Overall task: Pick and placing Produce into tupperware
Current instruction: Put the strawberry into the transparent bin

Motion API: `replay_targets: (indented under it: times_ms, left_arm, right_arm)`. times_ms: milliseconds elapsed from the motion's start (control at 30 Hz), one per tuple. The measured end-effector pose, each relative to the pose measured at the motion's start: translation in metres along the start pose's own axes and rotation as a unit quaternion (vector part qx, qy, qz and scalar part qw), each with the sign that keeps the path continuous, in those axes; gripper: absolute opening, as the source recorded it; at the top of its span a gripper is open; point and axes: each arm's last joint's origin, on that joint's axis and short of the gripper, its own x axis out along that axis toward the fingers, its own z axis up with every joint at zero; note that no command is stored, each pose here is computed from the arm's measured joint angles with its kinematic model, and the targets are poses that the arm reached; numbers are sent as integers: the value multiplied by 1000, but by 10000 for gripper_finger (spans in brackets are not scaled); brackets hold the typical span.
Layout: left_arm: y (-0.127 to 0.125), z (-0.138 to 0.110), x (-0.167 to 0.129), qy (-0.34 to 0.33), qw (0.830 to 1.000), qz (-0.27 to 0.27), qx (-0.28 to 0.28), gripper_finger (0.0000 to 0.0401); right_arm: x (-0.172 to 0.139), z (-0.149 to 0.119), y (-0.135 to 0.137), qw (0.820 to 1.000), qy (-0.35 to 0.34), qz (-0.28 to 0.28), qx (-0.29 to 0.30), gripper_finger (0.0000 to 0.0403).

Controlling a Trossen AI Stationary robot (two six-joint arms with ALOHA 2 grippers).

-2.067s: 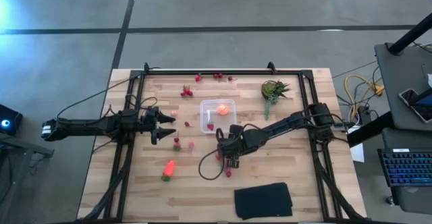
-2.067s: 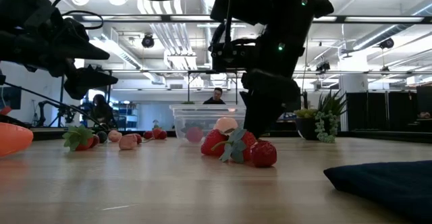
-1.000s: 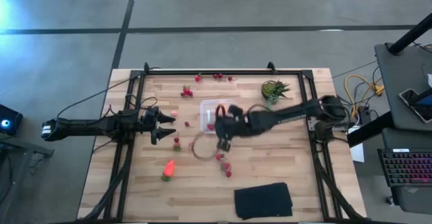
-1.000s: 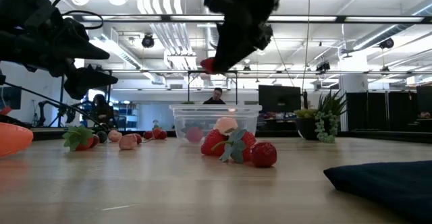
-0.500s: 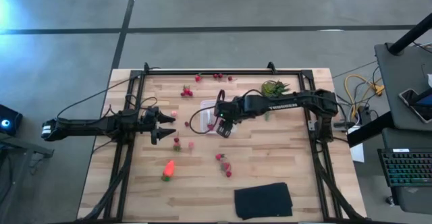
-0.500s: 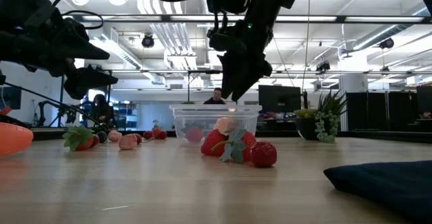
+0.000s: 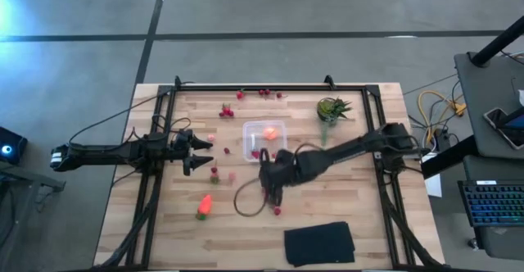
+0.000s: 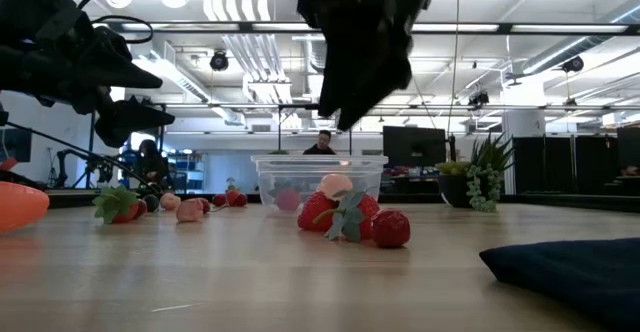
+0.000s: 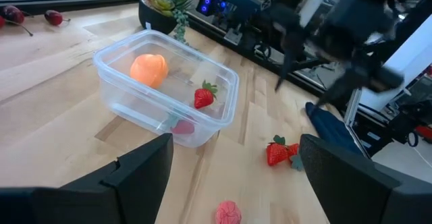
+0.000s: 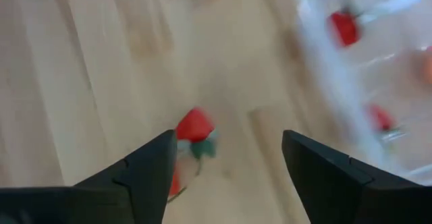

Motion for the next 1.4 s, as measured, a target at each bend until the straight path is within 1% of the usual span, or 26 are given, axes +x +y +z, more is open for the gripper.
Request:
replay_targets:
  times_ms: [67, 167, 267, 400, 533, 733, 867, 1000, 1233, 1400]
  left_arm:
    - [0, 0, 0, 0, 1000, 0, 0, 306]
    - [0, 0, 0, 0, 1000, 0, 0, 306]
    - [0, 0, 0, 0, 1000, 0, 0, 306]
    - [0, 0, 0, 0, 1000, 0, 0, 306]
    - [0, 0, 0, 0, 1000, 0, 0, 306]
    - [0, 0, 0, -1, 1000, 0, 0, 306]
    - [0, 0, 0, 0, 1000, 0, 0, 306]
    - [0, 0, 0, 0, 1000, 0, 0, 306]
    - [0, 0, 0, 0, 1000, 0, 0, 306]
    - [0, 0, 0, 0, 1000, 0, 0, 306]
  right_arm:
    - [11, -7, 9, 1000, 13, -4, 10, 257]
    - [28, -12, 15, 999, 28, -13, 22, 252]
    - [40, -13, 19, 999, 37, -19, 14, 248]
    - [49, -10, 22, 999, 35, -23, -2, 244]
    - [57, -10, 29, 999, 28, -11, -20, 245]
    - [63, -17, 37, 998, 35, -11, -51, 240]
    - [64, -19, 39, 997, 27, -29, -69, 240]
    - [66, -20, 39, 996, 23, -41, -72, 234]
    - [67, -21, 39, 996, 26, -44, -73, 216]
    - [67, -22, 39, 996, 33, -34, -73, 202]
